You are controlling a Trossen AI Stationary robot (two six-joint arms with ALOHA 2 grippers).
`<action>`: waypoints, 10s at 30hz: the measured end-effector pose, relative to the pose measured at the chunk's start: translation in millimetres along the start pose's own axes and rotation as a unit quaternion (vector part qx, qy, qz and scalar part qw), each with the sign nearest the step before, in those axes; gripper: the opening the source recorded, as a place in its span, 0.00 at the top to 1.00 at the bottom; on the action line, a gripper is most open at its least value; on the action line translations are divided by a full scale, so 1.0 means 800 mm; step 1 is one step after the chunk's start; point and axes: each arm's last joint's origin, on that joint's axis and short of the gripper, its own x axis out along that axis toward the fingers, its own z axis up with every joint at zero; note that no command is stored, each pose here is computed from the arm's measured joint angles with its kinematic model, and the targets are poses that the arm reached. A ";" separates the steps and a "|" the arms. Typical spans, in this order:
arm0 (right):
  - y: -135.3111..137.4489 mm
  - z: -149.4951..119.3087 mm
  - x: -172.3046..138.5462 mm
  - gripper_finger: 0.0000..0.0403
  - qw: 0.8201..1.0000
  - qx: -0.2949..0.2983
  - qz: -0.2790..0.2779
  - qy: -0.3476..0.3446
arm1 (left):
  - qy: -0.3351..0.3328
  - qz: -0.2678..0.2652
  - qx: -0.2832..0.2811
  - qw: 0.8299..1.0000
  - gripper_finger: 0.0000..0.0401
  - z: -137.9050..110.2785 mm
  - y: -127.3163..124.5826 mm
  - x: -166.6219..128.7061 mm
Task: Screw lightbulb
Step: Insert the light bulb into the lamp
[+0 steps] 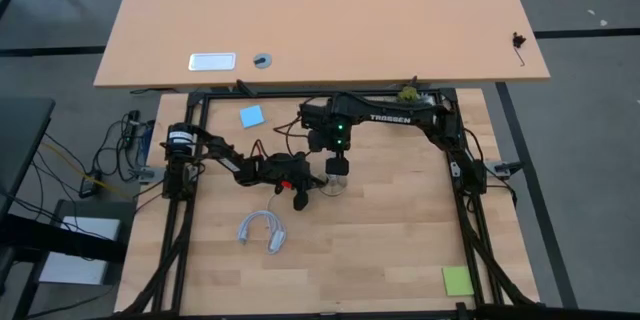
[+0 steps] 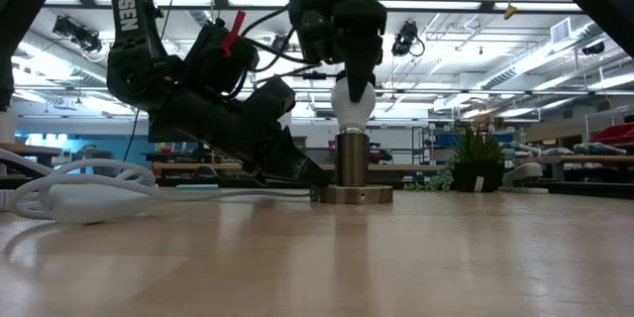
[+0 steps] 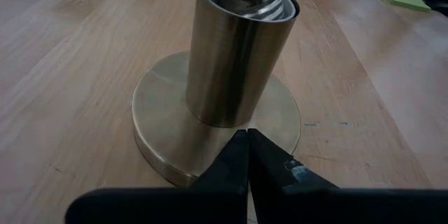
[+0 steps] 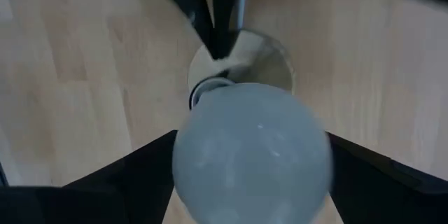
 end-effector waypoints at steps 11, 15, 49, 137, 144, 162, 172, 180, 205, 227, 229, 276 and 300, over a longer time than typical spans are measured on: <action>0.020 0.002 0.006 0.27 0.999 -0.020 -0.049 0.010 | 0.000 0.000 0.006 1.000 0.98 0.000 0.000 0.000; 0.034 0.003 0.009 0.26 0.997 -0.027 -0.077 0.016 | 0.000 0.000 0.006 1.000 0.98 0.000 0.000 0.000; 0.093 0.004 0.025 0.26 0.982 0.003 -0.188 0.005 | -0.003 -0.001 -0.002 1.000 0.98 0.001 0.000 0.000; 0.111 0.006 0.002 0.21 0.962 -0.212 -0.169 0.007 | -0.003 -0.001 -0.002 1.000 0.98 0.001 0.000 0.000; 0.112 0.006 0.002 0.28 0.967 -0.190 -0.169 0.003 | -0.003 -0.001 -0.002 1.000 0.98 0.001 0.000 0.000; 0.119 0.002 0.004 0.29 0.984 -0.020 -0.177 -0.013 | 0.000 0.000 -0.002 1.000 0.98 0.000 0.000 0.000; 0.126 -0.002 0.006 0.29 0.982 0.000 -0.188 -0.006 | 0.001 0.000 0.000 1.000 0.98 0.000 0.000 0.000; 0.127 -0.004 0.006 0.29 0.982 0.000 -0.191 0.001 | 0.001 0.000 0.002 1.000 0.98 0.000 0.000 0.000; 0.123 -0.007 0.000 0.23 0.973 0.156 -0.171 -0.009 | 0.000 0.001 -0.002 1.000 0.98 0.000 0.000 0.000; 0.138 0.002 -0.031 0.14 0.972 -0.169 -0.162 -0.020 | 0.001 -0.002 0.002 1.000 0.98 0.000 0.000 0.000; 0.135 0.003 -0.030 0.14 0.973 -0.175 -0.152 -0.019 | 0.001 -0.002 0.006 1.000 0.98 0.000 0.000 0.000; 0.093 0.009 -0.012 0.17 0.985 0.061 -0.153 -0.047 | 0.001 -0.002 0.005 1.000 0.98 0.000 0.000 0.000; 0.096 -0.001 -0.004 0.14 0.970 -0.194 -0.139 0.033 | 0.001 -0.004 0.005 1.000 0.98 0.000 0.000 0.000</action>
